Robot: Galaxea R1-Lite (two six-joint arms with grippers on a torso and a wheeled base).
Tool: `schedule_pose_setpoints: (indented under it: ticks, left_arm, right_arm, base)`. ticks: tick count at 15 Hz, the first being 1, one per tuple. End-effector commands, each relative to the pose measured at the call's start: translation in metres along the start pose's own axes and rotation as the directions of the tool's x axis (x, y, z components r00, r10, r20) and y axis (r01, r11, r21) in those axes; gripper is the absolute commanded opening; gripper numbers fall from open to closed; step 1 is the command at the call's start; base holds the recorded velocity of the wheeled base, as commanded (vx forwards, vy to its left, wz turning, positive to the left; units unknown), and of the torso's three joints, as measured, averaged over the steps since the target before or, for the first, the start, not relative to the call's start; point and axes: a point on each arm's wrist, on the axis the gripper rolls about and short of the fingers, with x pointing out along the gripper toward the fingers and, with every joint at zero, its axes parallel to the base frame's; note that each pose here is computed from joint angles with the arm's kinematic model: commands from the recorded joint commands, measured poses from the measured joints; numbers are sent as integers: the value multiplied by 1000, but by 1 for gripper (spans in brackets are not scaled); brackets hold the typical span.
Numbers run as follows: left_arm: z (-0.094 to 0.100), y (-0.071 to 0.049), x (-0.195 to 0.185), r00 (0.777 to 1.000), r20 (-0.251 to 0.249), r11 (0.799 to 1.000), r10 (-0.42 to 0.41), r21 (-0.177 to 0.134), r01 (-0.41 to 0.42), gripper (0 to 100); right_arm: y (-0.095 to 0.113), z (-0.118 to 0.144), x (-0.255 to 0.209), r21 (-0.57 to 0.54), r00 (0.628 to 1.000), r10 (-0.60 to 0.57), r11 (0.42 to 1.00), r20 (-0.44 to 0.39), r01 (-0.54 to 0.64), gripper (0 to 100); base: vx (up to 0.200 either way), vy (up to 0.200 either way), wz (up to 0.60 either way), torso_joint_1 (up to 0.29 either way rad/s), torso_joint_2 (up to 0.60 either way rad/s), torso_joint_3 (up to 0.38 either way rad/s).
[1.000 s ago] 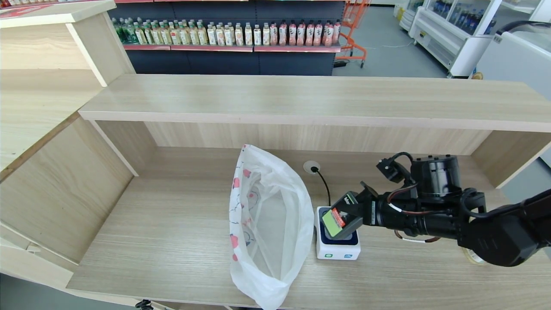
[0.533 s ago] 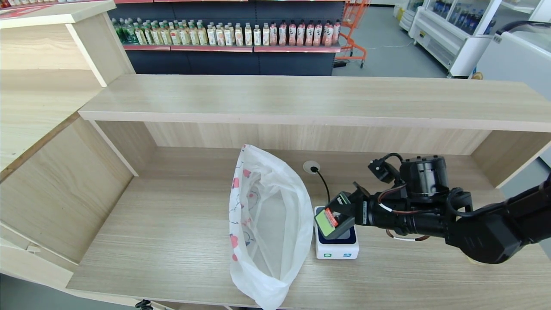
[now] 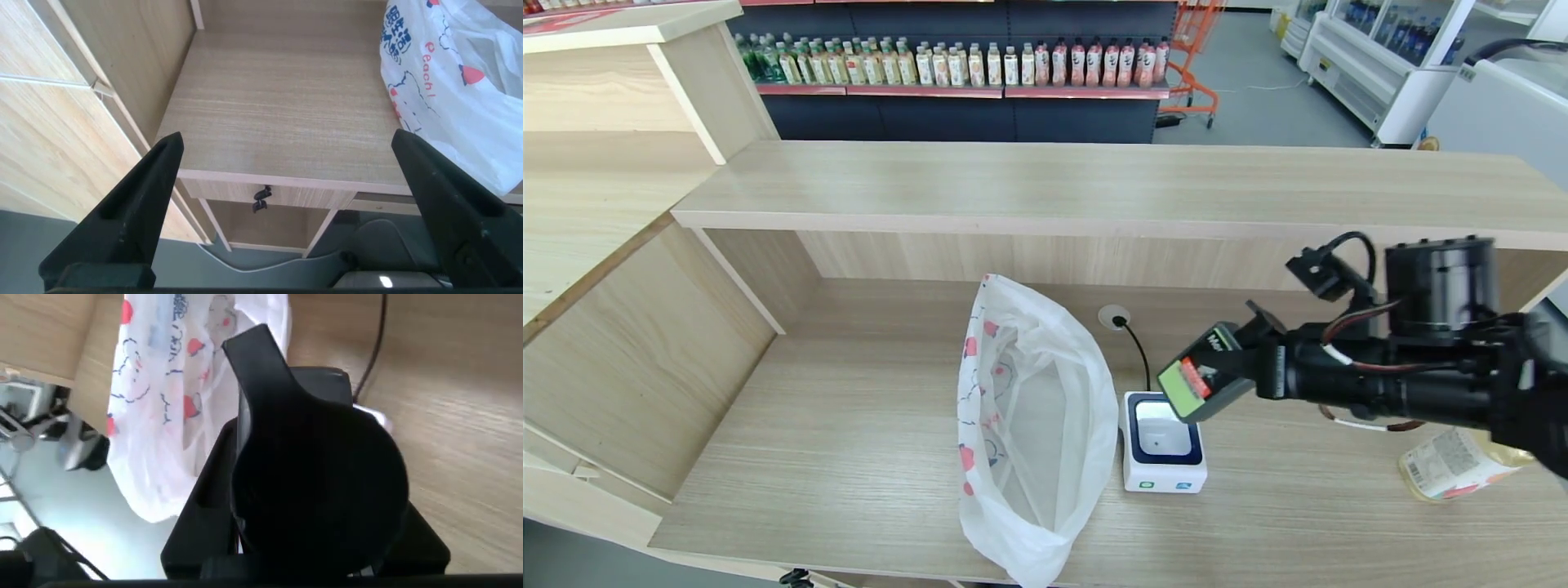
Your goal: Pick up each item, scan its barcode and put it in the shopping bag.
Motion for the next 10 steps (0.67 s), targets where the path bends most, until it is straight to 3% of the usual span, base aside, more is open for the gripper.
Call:
schedule_pose_setpoints:
  ticks: [1, 6, 10]
  left_arm:
    - [0, 0, 0, 1000, 0, 1000, 0, 1, 0, 100]
    - [0, 0, 0, 1000, 0, 1000, 0, 1, 0, 100]
    - [0, 0, 0, 1000, 0, 1000, 0, 1, 0, 100]
  right_arm:
    - [11, 7, -75, -183, 986, -113, 974, 122, 135, 0]
    - [13, -20, -95, -224, 985, -138, 962, 105, 158, 0]
    - [13, -24, -94, -214, 989, -123, 967, 84, 138, 0]
  base:
    - [0, 0, 0, 0, 0, 0]
    - [0, 0, 0, 0, 0, 0]
    - [0, 0, 0, 0, 0, 0]
